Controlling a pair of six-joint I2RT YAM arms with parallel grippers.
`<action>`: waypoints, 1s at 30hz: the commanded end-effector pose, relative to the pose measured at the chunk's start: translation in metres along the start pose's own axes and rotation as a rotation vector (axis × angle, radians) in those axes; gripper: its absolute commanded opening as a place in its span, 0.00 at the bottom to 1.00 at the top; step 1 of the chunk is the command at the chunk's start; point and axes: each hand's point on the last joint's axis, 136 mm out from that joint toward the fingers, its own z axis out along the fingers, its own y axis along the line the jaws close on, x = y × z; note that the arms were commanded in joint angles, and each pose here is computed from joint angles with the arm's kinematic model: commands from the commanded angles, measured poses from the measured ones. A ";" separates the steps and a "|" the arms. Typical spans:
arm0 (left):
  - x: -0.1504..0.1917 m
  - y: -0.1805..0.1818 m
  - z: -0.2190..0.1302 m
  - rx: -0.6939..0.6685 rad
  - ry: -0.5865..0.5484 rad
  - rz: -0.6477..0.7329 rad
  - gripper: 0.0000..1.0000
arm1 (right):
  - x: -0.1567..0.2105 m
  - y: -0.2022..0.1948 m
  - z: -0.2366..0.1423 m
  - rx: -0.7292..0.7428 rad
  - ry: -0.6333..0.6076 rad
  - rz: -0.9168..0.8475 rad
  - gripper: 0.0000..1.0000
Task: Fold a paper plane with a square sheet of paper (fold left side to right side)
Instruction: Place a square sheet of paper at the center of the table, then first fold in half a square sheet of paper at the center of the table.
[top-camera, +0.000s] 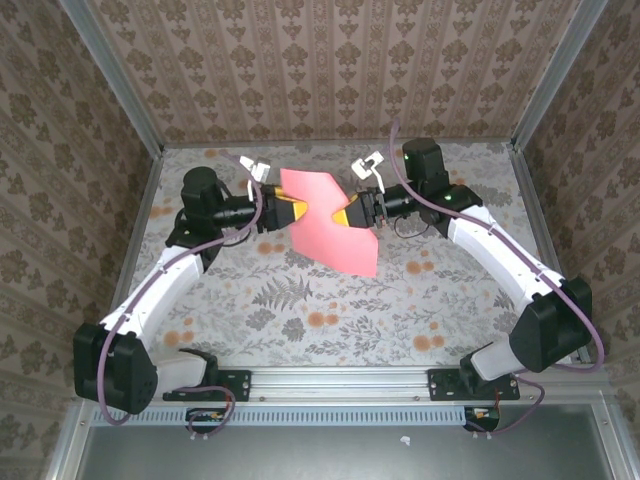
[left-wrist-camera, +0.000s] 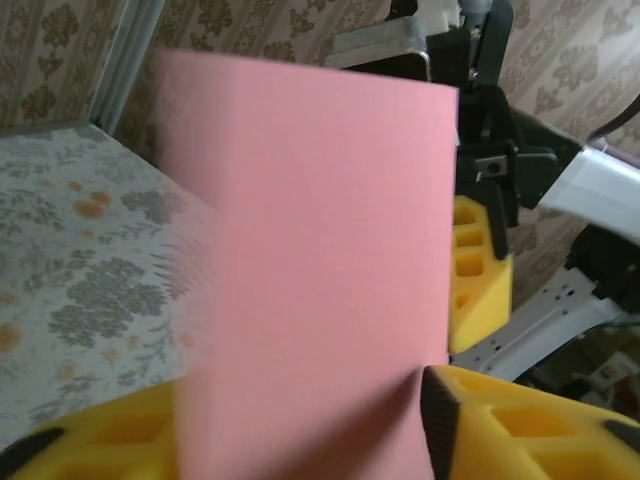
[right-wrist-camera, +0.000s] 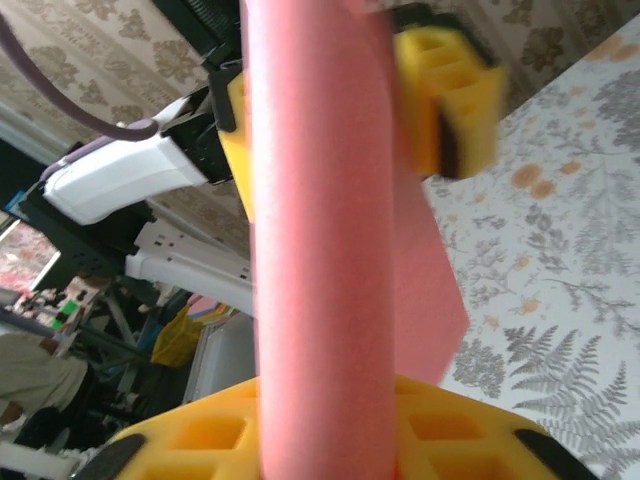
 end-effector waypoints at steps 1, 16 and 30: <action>-0.004 -0.007 -0.001 -0.004 0.004 0.050 0.21 | -0.007 -0.015 -0.017 0.148 -0.058 -0.030 0.34; 0.114 0.101 0.014 -0.258 0.207 -0.385 0.05 | 0.040 -0.130 -0.088 0.866 -0.093 0.108 0.72; 0.221 0.177 0.013 -0.519 0.383 -0.676 0.05 | 0.129 -0.201 -0.005 0.747 0.042 0.464 0.09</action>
